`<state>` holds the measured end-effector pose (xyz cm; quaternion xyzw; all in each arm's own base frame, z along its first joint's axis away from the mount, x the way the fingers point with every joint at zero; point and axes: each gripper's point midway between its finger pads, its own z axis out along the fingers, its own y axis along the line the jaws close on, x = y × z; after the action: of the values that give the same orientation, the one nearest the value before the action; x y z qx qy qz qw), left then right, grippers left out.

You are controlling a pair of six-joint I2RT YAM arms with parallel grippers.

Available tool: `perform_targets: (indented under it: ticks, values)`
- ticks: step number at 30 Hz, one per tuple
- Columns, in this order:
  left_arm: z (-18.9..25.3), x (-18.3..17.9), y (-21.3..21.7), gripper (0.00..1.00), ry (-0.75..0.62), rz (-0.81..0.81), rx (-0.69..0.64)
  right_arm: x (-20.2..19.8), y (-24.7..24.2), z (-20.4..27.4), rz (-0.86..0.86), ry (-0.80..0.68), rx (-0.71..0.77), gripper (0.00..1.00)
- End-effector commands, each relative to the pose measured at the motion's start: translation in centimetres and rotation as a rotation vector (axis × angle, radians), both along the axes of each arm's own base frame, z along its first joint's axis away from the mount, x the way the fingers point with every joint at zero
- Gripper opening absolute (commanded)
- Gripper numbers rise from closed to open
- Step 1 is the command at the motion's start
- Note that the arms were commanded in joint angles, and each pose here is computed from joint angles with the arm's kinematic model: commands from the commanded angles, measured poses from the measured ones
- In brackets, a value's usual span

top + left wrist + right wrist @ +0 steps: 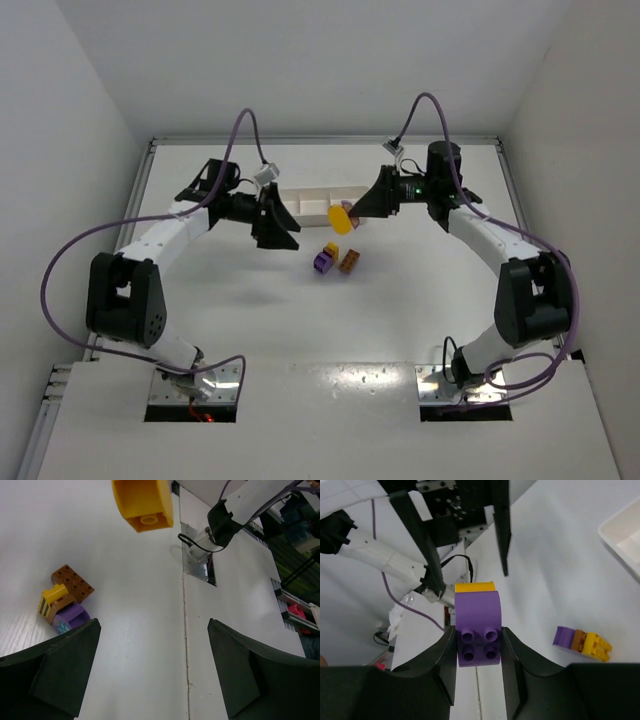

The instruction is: Sort the legos into containers by color

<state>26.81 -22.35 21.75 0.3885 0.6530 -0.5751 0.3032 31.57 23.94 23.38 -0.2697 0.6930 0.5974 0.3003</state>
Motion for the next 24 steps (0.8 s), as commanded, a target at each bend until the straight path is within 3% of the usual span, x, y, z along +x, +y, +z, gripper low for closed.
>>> perform_targets:
  ticks: [1, 24]
  values:
    - [0.8, 1.3, -2.1, 0.95, -0.007, -0.029, 0.015, -0.6, 0.7, 4.9, 0.071, -0.119, 0.069, 0.1]
    - [4.8, 2.1, -6.8, 0.87, 0.0, -0.142, -0.02, 0.2, 3.5, 4.0, 0.139, -0.077, 0.065, 0.1]
